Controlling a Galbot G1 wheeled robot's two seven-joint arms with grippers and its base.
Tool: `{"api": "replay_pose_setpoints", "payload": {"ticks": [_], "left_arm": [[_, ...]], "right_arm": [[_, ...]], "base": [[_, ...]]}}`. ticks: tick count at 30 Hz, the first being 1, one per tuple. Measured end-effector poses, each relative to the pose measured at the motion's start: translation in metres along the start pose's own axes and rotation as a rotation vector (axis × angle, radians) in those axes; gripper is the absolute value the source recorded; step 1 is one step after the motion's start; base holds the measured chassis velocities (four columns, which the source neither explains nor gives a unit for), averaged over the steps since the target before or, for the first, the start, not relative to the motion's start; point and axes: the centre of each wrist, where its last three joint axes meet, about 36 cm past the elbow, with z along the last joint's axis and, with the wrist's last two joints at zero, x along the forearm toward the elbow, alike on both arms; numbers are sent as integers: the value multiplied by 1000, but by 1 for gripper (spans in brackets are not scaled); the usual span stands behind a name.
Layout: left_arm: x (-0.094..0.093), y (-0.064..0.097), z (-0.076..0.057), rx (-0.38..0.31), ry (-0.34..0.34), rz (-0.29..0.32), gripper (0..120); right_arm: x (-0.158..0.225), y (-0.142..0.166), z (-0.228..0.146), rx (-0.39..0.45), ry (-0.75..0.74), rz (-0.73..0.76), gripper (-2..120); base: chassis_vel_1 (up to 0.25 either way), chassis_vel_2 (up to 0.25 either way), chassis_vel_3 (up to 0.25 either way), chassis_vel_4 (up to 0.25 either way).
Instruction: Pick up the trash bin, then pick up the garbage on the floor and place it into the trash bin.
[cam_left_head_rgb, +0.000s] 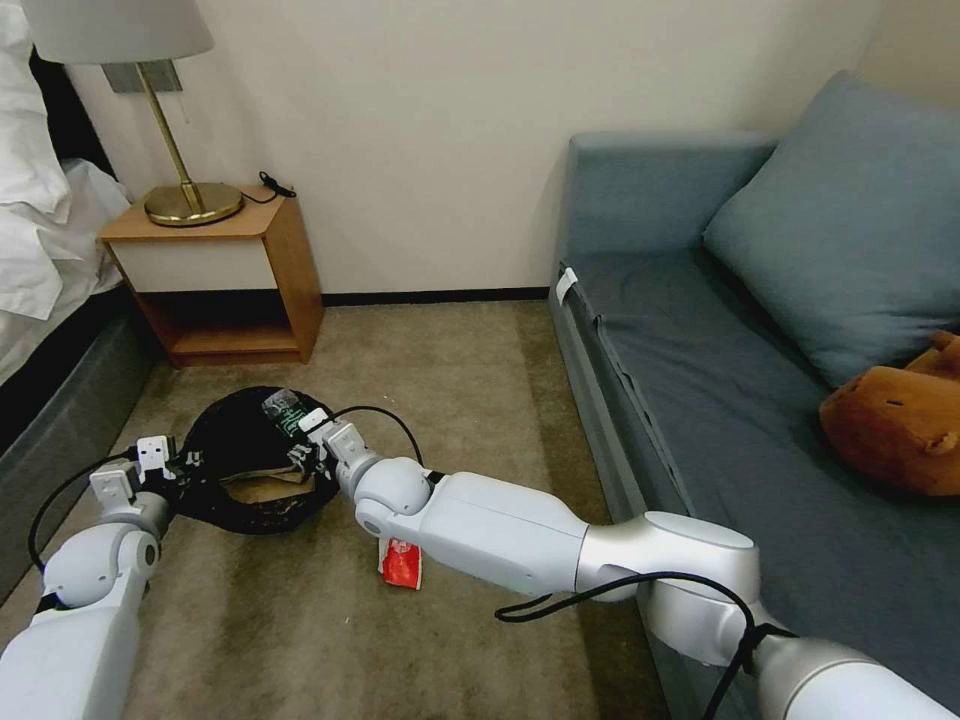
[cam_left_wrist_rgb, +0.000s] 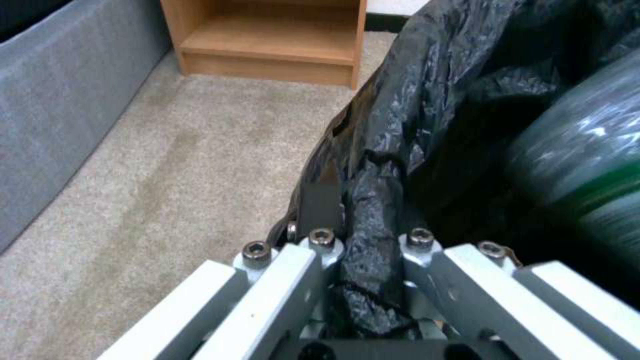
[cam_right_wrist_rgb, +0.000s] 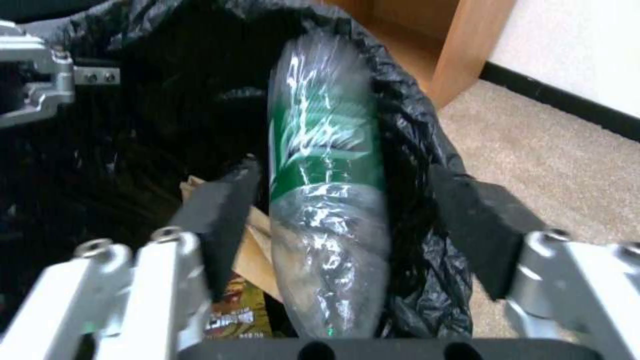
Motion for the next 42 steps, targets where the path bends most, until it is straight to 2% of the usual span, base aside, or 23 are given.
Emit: {"api": "replay_pose_setpoints", "payload": {"ticks": [3,7,12,14,15,18,25,28,29,32,38,42], "left_arm": [[0,0,1,-1,2,-2,3],[1,0,1,0,1,-5,3],[0,8,2,1,5,-22,3],[-1,17,2,0,4,-40,3],[-1,17,2,0,4,-40,3],[-3,30,3,2,11,-63,3],[-4,44,1,7,12,-85,3],[-3,56,-4,11,10,-104,3],[-3,56,-4,11,10,-104,3],[-1,65,-10,12,3,-118,3],[2,70,-15,14,-6,-128,3],[9,64,-23,11,-14,-132,3]], "right_arm": [[2,3,-2,-4,-4,-6,90],[3,5,-6,-4,-6,-9,99],[9,5,-22,6,21,-30,100],[19,-4,-18,23,120,-22,100],[19,-4,-18,23,120,-22,100],[28,-14,8,43,211,7,100],[28,-25,34,51,258,54,100],[31,-25,68,41,310,82,100],[31,-25,68,41,310,82,100],[36,-21,100,38,360,90,100],[41,-12,129,47,398,83,100],[41,-3,138,60,407,66,100]], "base": [[0,0,0,0],[0,0,0,0],[0,0,0,0],[0,0,0,0],[0,0,0,0],[0,0,0,0],[0,0,0,0],[0,0,0,0],[0,0,0,0],[0,0,0,0],[0,0,0,0],[0,0,0,0]]}}
